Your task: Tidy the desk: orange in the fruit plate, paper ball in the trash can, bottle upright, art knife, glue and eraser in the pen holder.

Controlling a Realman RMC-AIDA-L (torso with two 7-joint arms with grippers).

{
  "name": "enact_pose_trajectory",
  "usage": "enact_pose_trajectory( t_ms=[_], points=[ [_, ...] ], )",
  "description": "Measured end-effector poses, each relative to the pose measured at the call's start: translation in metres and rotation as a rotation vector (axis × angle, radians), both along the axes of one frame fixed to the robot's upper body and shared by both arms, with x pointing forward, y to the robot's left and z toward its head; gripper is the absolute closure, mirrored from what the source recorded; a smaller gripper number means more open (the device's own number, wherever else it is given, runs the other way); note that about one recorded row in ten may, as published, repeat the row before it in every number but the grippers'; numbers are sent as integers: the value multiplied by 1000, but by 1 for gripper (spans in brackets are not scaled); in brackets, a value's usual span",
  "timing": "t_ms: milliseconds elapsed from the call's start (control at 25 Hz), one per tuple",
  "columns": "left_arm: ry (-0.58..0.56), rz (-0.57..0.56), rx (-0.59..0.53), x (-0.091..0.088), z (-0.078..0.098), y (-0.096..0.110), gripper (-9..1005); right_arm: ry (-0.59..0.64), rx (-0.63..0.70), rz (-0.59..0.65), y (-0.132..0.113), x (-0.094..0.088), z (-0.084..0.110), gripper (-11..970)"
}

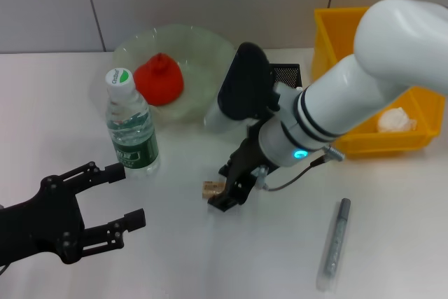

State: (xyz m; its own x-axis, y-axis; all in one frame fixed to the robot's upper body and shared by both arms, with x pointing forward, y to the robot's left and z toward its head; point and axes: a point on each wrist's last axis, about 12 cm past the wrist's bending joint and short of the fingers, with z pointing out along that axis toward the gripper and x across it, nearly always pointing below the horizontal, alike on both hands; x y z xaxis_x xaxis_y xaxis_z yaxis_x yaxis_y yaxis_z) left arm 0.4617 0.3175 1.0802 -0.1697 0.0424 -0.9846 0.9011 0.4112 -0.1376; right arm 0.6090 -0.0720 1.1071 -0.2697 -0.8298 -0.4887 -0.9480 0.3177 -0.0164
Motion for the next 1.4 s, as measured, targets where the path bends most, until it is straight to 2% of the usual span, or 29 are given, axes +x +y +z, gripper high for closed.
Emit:
enact_pose_trajectory(
  t_ms=[480,680,880,960,1040,1080,1120,1240,1280,1320,1400],
  points=[
    [-1,-1,2,0,0,0,168,-20,-9,-14,0,1,-6,413],
    [-2,-2,1,1,1,0,168,-21,-3,-17,0,1,-6,639],
    [-1,1,5,2,0,0,167,-28,14,-22,1,2,-2,717],
    [3,4,6,1,-1,0,167,-29,22,-28,1,2,0,717],
    [4,4,6,1,-1,0,167,-30,39,-39,0,2,6,717],
    [6,7,7,0,-1,1,167,-39,49,-51,-4,1,18,717],
    [6,7,7,0,-1,1,167,-39,49,-51,-4,1,18,717],
    [7,11,8,-2,-1,3,168,-73,37,-76,-12,-2,44,716],
    [7,11,8,-2,-1,4,168,-101,44,-109,-18,-8,65,716],
    [7,11,8,-2,-1,4,168,-101,44,-109,-18,-8,65,716],
    [6,10,8,-1,-1,4,168,-140,57,-140,-26,-15,84,716]
  ],
)
